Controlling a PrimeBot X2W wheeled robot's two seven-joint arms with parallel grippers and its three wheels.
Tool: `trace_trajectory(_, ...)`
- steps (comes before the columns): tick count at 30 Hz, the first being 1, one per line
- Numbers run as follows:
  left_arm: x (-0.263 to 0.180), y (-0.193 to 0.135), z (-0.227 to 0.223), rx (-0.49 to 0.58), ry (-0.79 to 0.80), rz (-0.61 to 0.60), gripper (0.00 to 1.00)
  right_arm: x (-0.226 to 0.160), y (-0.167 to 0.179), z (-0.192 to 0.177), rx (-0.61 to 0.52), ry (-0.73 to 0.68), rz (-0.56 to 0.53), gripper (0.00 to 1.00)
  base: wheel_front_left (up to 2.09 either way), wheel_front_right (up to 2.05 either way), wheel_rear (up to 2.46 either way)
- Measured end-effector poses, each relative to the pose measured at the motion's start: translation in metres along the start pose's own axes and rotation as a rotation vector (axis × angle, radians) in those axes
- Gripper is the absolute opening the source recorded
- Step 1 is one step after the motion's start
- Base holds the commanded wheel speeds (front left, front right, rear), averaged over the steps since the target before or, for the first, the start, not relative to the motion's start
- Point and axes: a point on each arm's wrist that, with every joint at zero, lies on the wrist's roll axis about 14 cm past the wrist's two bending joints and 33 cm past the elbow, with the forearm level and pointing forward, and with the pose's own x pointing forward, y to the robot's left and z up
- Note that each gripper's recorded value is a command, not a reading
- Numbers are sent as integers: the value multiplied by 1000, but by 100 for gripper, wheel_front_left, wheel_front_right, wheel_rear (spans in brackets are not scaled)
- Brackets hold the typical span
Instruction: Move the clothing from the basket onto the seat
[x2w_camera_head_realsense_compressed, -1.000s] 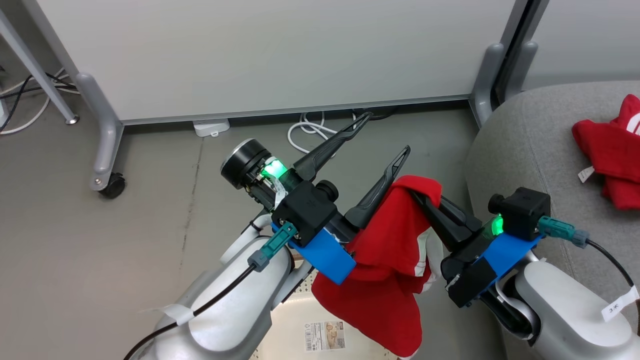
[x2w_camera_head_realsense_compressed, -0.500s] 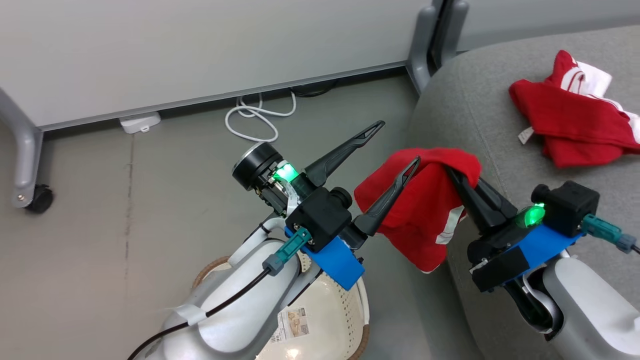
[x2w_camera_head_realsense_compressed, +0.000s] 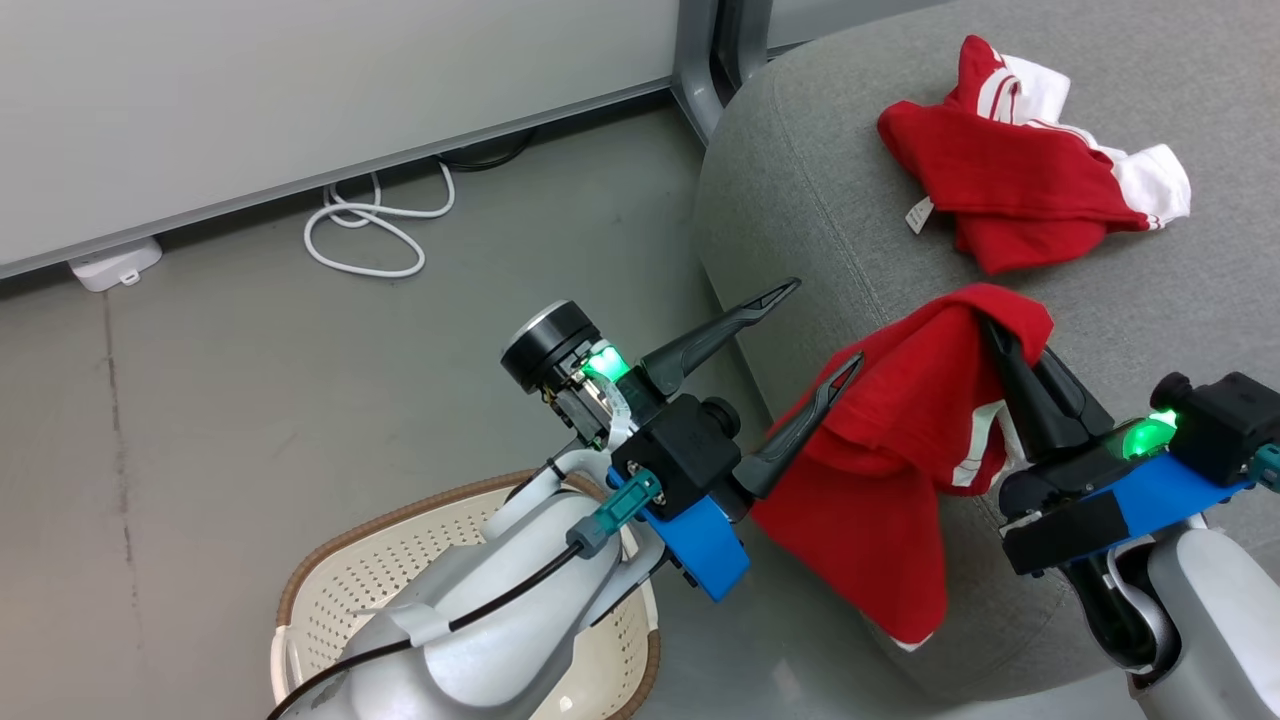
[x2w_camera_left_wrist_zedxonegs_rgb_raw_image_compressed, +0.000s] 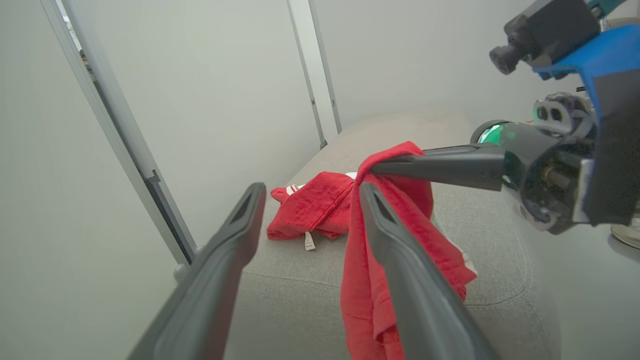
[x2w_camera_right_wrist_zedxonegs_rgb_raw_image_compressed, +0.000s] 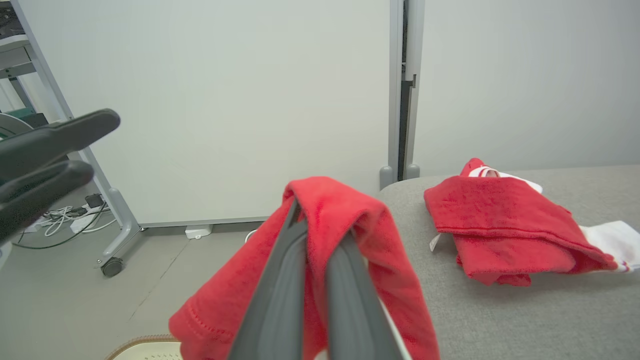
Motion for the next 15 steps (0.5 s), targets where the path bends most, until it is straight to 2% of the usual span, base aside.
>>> trace_trajectory(8, 2, -11, -16, -36, 40, -38, 100, -7, -14, 11, 1, -38, -54, 0, 0, 0, 0)
trace_trajectory(15, -1, 0, -27, -58, 62, -19, 100, 21, -22, 50, -55, -152, -55, 0, 0, 0, 0)
